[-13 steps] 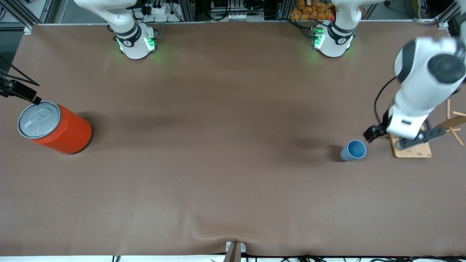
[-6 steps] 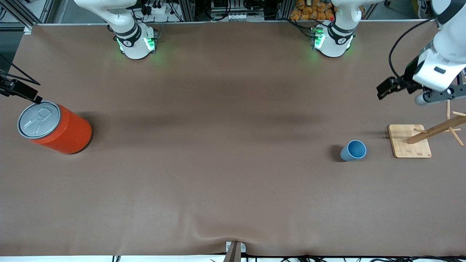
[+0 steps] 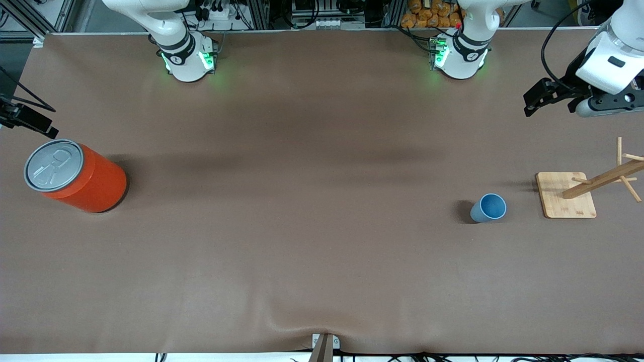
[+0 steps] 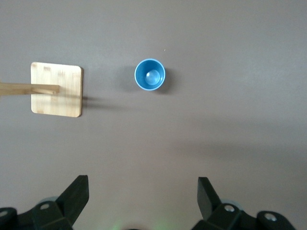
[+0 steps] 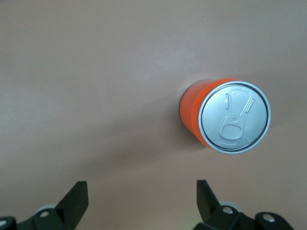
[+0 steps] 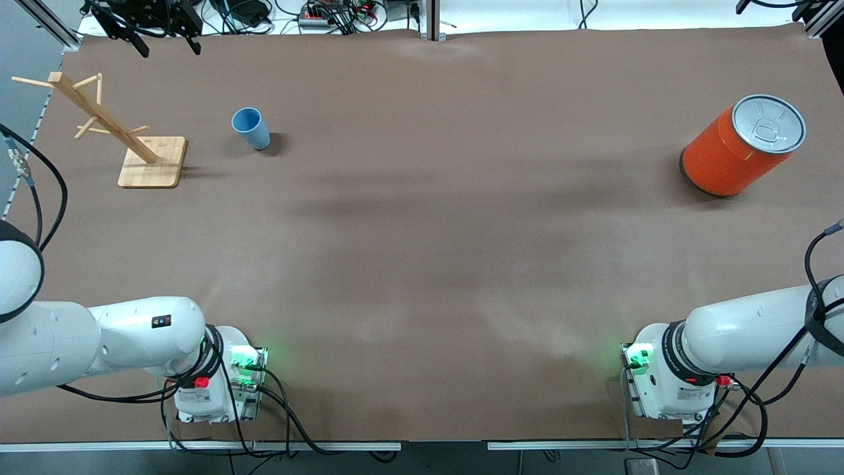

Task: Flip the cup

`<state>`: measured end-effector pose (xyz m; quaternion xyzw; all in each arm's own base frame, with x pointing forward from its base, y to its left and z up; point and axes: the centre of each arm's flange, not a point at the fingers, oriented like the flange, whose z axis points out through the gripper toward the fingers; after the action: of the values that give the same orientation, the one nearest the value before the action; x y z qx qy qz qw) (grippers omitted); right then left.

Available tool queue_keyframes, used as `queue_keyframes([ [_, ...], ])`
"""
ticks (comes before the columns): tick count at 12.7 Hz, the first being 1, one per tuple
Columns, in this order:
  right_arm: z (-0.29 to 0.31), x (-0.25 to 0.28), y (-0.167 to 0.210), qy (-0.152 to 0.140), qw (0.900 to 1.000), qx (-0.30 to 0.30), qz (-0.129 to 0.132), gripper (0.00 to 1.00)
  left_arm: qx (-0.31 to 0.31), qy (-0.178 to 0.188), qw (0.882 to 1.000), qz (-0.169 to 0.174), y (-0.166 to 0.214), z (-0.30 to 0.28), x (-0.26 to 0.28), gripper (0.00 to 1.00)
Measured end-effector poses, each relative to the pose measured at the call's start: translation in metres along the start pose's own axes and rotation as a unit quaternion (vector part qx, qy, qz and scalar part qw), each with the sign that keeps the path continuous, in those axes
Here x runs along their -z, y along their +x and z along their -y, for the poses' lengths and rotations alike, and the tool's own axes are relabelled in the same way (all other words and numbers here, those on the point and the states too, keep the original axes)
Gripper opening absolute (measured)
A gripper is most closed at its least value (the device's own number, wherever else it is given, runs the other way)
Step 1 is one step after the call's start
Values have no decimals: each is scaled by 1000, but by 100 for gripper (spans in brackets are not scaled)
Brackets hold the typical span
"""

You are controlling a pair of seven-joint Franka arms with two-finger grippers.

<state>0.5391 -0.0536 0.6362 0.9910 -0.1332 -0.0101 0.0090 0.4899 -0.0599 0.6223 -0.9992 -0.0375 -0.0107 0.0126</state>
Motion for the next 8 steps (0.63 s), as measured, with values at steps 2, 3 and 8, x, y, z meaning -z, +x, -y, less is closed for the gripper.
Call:
queue_keyframes([
  [2,0,0,0,0,1000,0,0,100,-1,-2,1000,1,2,1,16,100],
  [3,0,-1,0,0,1000,0,1,100,0,-3,1000,4,4,2,22,100],
  [8,3,0,0,0,1000,2,0,100,0,-6,1000,12,13,4,19,100],
])
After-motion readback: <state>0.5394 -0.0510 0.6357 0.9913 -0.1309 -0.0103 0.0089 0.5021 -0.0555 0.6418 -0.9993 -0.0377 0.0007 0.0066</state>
